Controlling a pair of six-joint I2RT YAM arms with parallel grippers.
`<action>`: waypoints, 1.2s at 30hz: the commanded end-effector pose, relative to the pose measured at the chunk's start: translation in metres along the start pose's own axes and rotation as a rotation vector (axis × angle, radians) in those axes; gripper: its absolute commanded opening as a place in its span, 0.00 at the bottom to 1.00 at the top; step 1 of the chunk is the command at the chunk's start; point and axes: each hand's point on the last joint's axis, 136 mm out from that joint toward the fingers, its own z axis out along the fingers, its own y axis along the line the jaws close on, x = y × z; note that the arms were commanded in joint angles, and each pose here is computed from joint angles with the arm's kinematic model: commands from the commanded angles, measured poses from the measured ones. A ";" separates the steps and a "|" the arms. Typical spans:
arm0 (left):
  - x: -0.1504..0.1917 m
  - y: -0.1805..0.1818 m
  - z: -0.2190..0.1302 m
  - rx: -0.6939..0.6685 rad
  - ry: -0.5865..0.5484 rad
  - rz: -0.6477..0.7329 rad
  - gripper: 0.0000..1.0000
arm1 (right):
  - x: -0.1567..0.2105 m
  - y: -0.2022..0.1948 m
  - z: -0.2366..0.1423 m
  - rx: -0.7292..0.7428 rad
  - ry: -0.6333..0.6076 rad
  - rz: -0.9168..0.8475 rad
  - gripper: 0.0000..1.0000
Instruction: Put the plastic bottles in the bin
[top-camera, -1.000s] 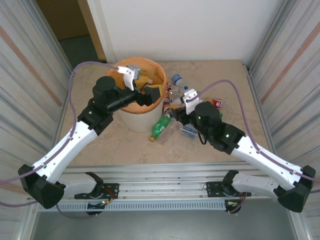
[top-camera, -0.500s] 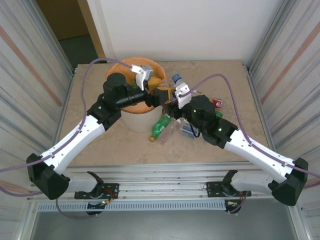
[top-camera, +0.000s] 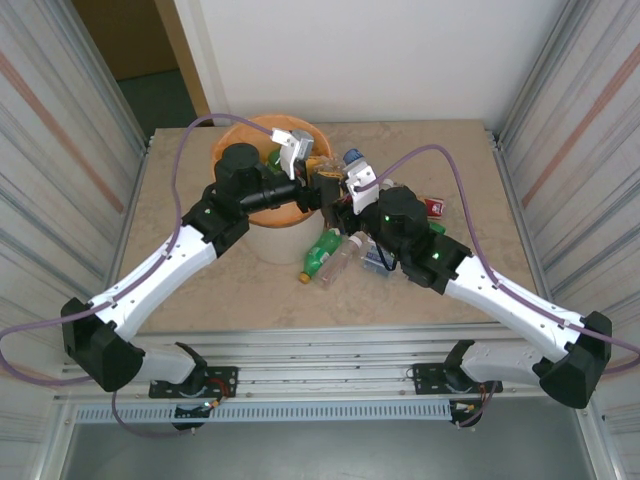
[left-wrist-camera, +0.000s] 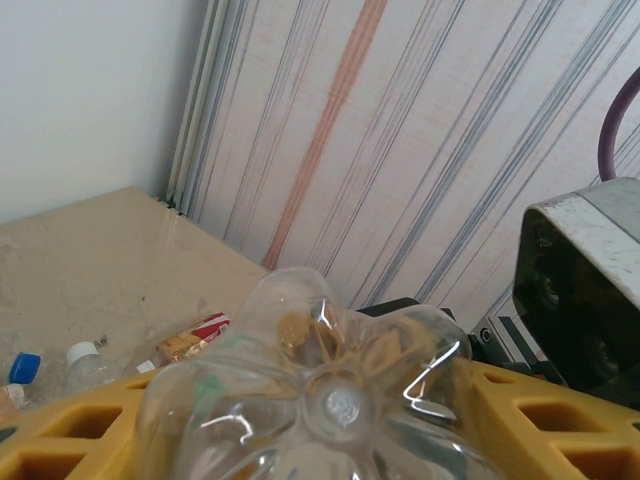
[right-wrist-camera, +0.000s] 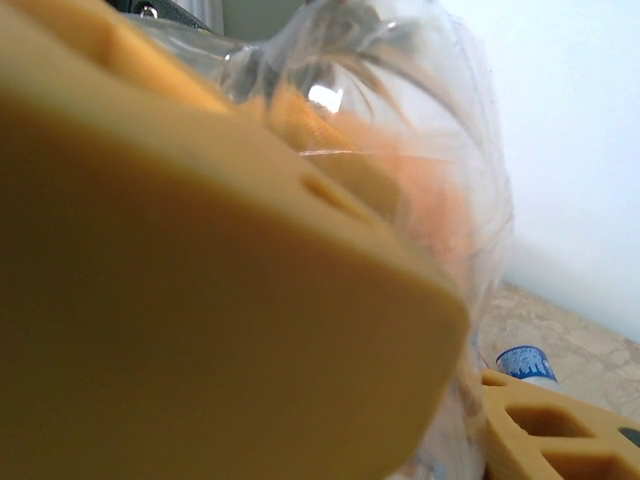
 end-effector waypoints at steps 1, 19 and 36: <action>-0.024 -0.007 -0.006 -0.011 -0.065 0.061 0.27 | -0.022 -0.003 -0.006 0.008 -0.060 0.018 0.73; -0.119 0.030 -0.085 -0.304 -0.306 0.275 0.16 | -0.014 -0.024 -0.044 0.080 -0.060 0.113 0.97; -0.116 0.133 -0.120 -0.626 -0.207 0.284 0.16 | 0.007 -0.048 -0.052 0.205 -0.023 0.167 0.98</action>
